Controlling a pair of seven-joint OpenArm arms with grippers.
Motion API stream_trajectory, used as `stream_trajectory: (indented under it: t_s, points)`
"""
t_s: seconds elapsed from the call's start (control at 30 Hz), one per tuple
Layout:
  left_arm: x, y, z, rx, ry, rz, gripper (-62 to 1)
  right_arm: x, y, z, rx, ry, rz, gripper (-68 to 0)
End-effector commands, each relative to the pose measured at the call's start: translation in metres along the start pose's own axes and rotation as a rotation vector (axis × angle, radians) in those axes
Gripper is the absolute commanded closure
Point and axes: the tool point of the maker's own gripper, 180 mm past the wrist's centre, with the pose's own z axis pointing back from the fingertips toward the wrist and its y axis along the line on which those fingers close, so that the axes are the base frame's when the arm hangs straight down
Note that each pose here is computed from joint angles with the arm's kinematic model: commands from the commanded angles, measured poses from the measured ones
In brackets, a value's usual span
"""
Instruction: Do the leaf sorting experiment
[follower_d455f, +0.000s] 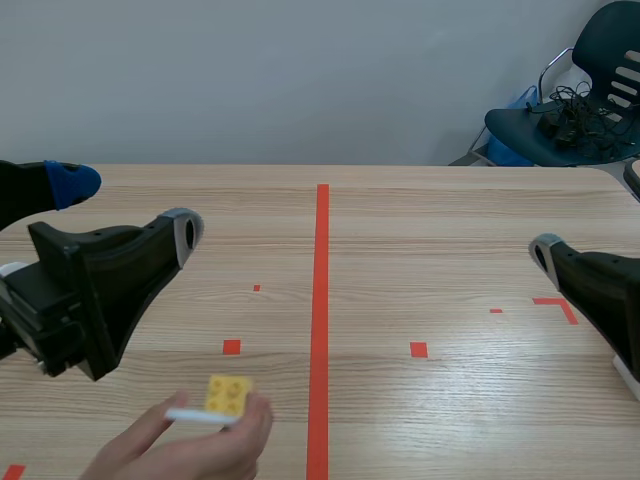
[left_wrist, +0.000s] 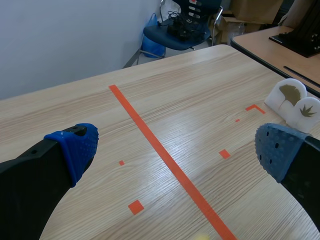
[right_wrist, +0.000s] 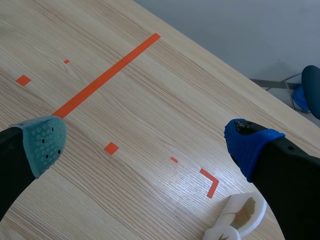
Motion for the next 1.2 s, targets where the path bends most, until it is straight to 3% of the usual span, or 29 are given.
stream_trajectory:
  t_s: [0.0,0.5,0.8,0.9,1.17]
  points:
    - [0.004,0.002,-0.001,0.003,-0.016,-0.014,-62.3,0.005,-0.002,0.000,-0.007,-0.020,-0.001,-67.9]
    - [0.003,0.001,0.000,-0.014,-0.002,-0.035,-62.3,0.002,-0.004,0.000,-0.016,0.001,0.033,-67.9]
    - [0.003,0.001,0.000,-0.014,-0.001,-0.035,-62.3,0.012,-0.009,-0.004,-0.028,-0.034,0.044,-67.9]
    - [0.003,0.001,0.000,-0.014,0.000,-0.035,-62.3,0.012,-0.012,-0.009,-0.032,-0.018,0.053,-67.9]
    - [0.000,0.001,0.000,-0.013,0.014,-0.035,-62.3,-0.008,0.010,-0.035,0.055,0.005,-0.025,-67.9]
